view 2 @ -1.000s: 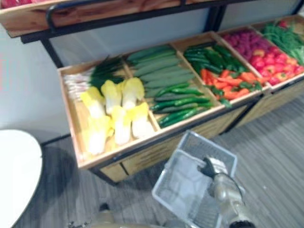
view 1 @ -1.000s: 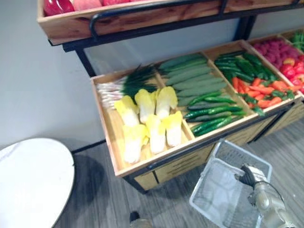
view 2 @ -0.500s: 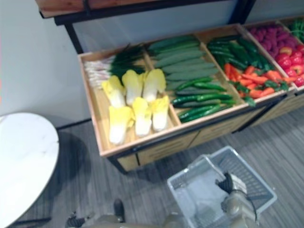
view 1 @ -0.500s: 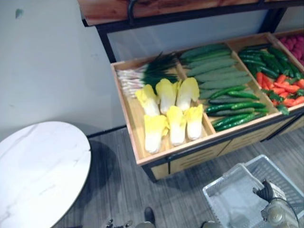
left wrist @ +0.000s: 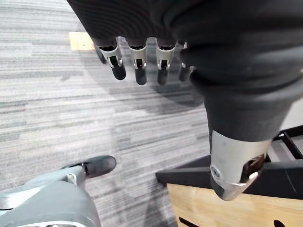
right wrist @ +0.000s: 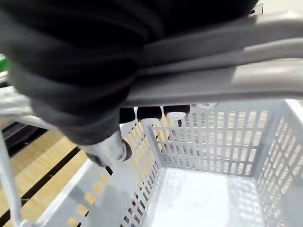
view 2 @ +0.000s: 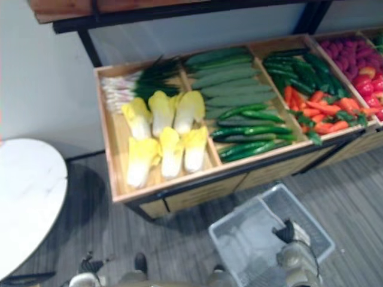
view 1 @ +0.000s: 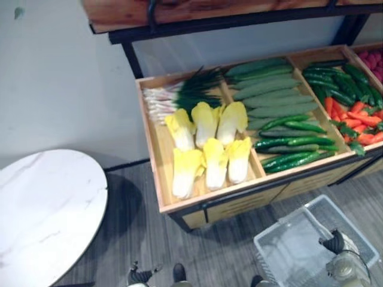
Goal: Pick vegetable in the basket
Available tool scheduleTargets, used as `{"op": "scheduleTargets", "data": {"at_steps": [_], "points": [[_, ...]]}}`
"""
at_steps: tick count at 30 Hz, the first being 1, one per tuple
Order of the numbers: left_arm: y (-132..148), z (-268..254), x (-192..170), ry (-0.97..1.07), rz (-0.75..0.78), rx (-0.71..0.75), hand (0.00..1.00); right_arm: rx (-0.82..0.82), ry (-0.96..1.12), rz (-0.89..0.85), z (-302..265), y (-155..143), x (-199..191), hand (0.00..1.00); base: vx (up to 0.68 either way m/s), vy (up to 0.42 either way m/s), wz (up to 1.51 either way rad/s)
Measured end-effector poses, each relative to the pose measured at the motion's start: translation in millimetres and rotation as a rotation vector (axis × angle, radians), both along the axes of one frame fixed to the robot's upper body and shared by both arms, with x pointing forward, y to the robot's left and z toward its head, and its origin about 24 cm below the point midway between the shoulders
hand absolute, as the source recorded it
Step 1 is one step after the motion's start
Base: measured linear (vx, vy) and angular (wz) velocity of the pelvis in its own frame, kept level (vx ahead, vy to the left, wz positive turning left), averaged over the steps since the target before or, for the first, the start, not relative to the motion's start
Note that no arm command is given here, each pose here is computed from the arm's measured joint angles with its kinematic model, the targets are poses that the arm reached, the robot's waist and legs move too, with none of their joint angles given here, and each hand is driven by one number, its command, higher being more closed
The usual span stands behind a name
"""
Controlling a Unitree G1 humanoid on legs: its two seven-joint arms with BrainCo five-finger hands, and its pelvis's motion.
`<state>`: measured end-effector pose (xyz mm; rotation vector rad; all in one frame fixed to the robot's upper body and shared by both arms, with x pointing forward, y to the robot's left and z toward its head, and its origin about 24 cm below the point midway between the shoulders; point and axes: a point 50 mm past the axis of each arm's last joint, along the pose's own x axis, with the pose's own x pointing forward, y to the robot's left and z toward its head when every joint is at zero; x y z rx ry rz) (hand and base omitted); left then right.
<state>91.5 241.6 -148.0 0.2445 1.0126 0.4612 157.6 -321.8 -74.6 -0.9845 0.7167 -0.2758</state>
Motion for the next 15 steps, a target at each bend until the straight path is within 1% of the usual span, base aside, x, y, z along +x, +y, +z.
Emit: {"op": "scheduleTargets", "data": {"at_steps": [3, 7, 15], "points": [[0, 2, 4, -0.021, -0.003, 0.004, 0.0, -0.002, 0.007, -0.009, -1, -2, -5, 1.0, 0.08, -0.022, 0.0], [4, 12, 19, -0.111, -0.022, 0.025, 0.0, 0.01, 0.028, -0.016, -6, 0, -13, 1.0, 0.04, 0.028, 0.12], [6, 11, 16, -0.106, -0.019, 0.026, 0.0, 0.055, 0.014, -0.041, -10, 5, -13, 1.0, -0.03, 0.007, -0.03]]}}
